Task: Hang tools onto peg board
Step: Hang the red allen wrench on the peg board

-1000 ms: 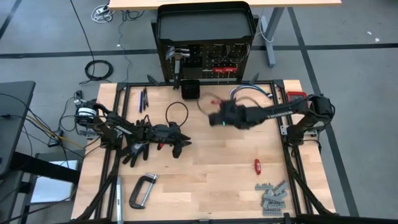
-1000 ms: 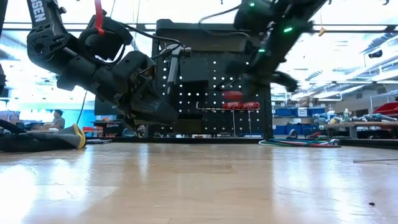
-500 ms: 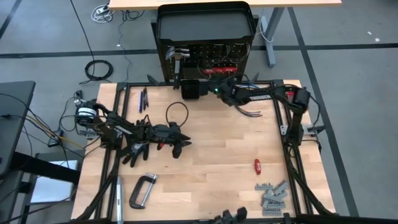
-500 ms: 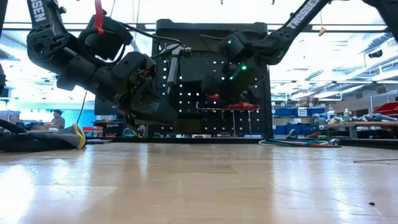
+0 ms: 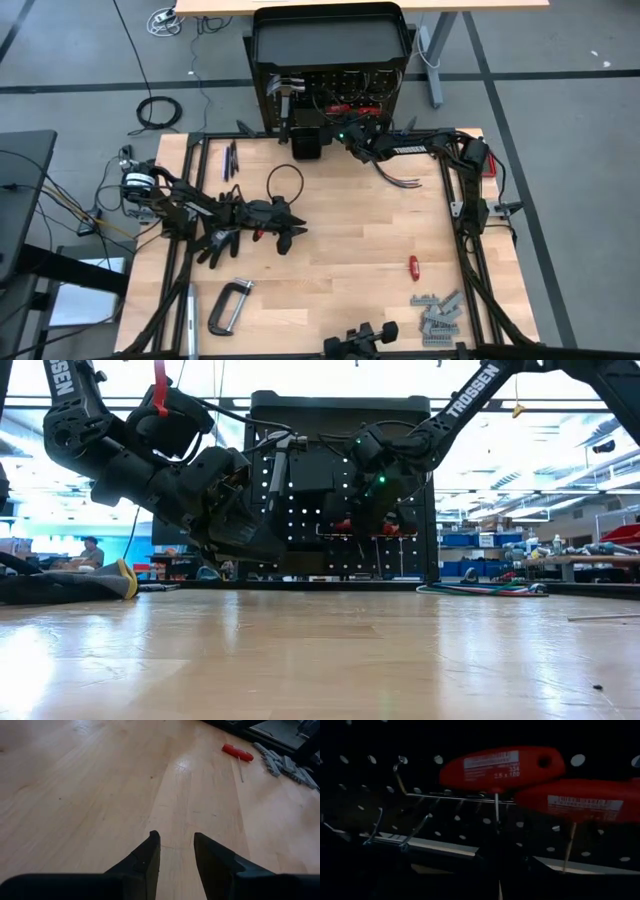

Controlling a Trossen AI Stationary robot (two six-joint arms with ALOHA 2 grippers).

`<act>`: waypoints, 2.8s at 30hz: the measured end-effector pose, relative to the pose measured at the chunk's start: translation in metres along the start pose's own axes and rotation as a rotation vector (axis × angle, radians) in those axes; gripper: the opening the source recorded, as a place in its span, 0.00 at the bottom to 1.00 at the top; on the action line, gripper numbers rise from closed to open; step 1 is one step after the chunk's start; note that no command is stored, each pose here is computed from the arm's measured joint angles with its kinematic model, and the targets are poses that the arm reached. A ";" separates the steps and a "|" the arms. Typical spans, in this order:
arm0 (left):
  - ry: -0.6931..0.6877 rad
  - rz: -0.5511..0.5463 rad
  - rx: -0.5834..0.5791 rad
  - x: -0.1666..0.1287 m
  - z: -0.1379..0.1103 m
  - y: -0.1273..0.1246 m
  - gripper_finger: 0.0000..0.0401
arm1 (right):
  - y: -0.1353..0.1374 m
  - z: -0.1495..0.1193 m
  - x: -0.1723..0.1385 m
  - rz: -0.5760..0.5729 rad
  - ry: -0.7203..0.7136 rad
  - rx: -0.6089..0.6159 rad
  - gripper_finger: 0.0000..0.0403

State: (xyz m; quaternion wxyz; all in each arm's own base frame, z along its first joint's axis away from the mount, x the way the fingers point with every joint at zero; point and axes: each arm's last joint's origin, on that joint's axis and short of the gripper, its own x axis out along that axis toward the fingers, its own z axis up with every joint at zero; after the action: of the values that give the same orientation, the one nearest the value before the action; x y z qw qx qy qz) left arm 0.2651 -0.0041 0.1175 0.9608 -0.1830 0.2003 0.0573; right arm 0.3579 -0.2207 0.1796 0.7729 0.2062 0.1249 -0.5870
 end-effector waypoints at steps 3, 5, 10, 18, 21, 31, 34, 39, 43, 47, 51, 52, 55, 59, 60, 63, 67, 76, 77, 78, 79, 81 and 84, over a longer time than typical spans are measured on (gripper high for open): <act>0.000 0.000 0.000 0.000 0.000 0.000 0.31 | -0.001 0.000 0.000 -0.001 0.004 0.004 0.02; 0.008 0.003 -0.001 0.000 -0.001 0.000 0.31 | 0.000 0.000 0.000 0.009 0.010 0.006 0.03; 0.016 0.007 -0.002 0.000 -0.002 0.001 0.31 | 0.000 -0.001 0.000 0.025 0.024 0.026 0.09; 0.014 0.005 -0.006 0.000 -0.002 0.001 0.31 | -0.001 -0.005 0.000 0.041 0.078 0.051 0.24; 0.019 0.008 -0.009 0.000 -0.002 0.001 0.31 | -0.002 -0.005 -0.001 0.035 0.088 0.040 0.31; 0.020 0.008 -0.010 0.000 -0.002 0.001 0.31 | -0.010 0.020 -0.069 -0.018 0.223 -0.183 0.44; 0.020 0.008 -0.007 0.000 -0.002 0.001 0.31 | -0.016 0.022 -0.106 -0.045 0.300 -0.262 0.45; 0.019 0.007 -0.012 0.000 -0.002 0.001 0.31 | -0.015 0.006 -0.172 0.058 0.504 -0.480 0.45; 0.015 0.006 -0.029 0.000 -0.002 0.001 0.31 | -0.008 -0.024 -0.231 0.200 0.673 -0.692 0.44; 0.004 0.002 -0.031 0.000 -0.001 0.000 0.31 | -0.008 -0.057 -0.288 0.271 0.802 -0.791 0.44; -0.011 -0.005 -0.043 0.000 0.001 0.000 0.31 | -0.009 -0.083 -0.325 0.134 0.922 -0.454 0.43; -0.014 -0.009 -0.055 0.000 0.001 -0.001 0.31 | -0.009 -0.087 -0.331 0.076 0.961 -0.322 0.43; -0.005 -0.032 -0.064 0.000 0.001 -0.001 0.31 | -0.012 -0.102 -0.345 -0.038 1.067 -0.101 0.43; -0.020 -0.042 -0.063 0.000 0.003 -0.002 0.31 | -0.023 -0.116 -0.366 0.015 1.081 -0.257 0.43; -0.029 -0.046 -0.060 0.000 0.004 -0.003 0.31 | -0.026 -0.118 -0.368 -0.032 1.082 -0.211 0.43; -0.032 -0.048 -0.061 0.000 0.004 -0.003 0.31 | -0.030 -0.123 -0.362 -0.225 1.081 0.042 0.41; -0.043 -0.056 -0.095 0.000 0.005 -0.003 0.31 | -0.028 -0.135 -0.357 -0.269 1.129 0.227 0.40; 0.003 -0.117 -0.117 0.000 0.003 -0.005 0.31 | -0.043 -0.155 -0.335 -0.501 1.161 0.415 0.39; 0.014 -0.117 -0.106 0.000 0.002 -0.005 0.31 | -0.042 -0.157 -0.330 -0.490 1.170 0.440 0.39; 0.023 -0.118 -0.097 0.000 0.001 -0.004 0.31 | -0.041 -0.159 -0.325 -0.475 1.183 0.466 0.39; 0.027 -0.116 -0.086 0.000 0.001 -0.004 0.31 | -0.041 -0.161 -0.321 -0.466 1.191 0.486 0.39; 0.031 -0.113 -0.069 0.000 0.000 -0.004 0.31 | -0.044 -0.167 -0.311 -0.470 1.203 0.514 0.39; 0.039 -0.108 -0.030 0.000 -0.001 -0.003 0.31 | -0.053 -0.172 -0.300 -0.521 1.199 0.523 0.39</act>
State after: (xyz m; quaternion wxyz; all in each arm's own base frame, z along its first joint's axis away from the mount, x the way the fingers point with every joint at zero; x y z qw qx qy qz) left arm 0.2652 -0.0076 0.1181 0.9555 -0.2092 0.2077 0.0048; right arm 0.2316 0.1045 0.1492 0.3300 0.6366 0.4296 -0.5489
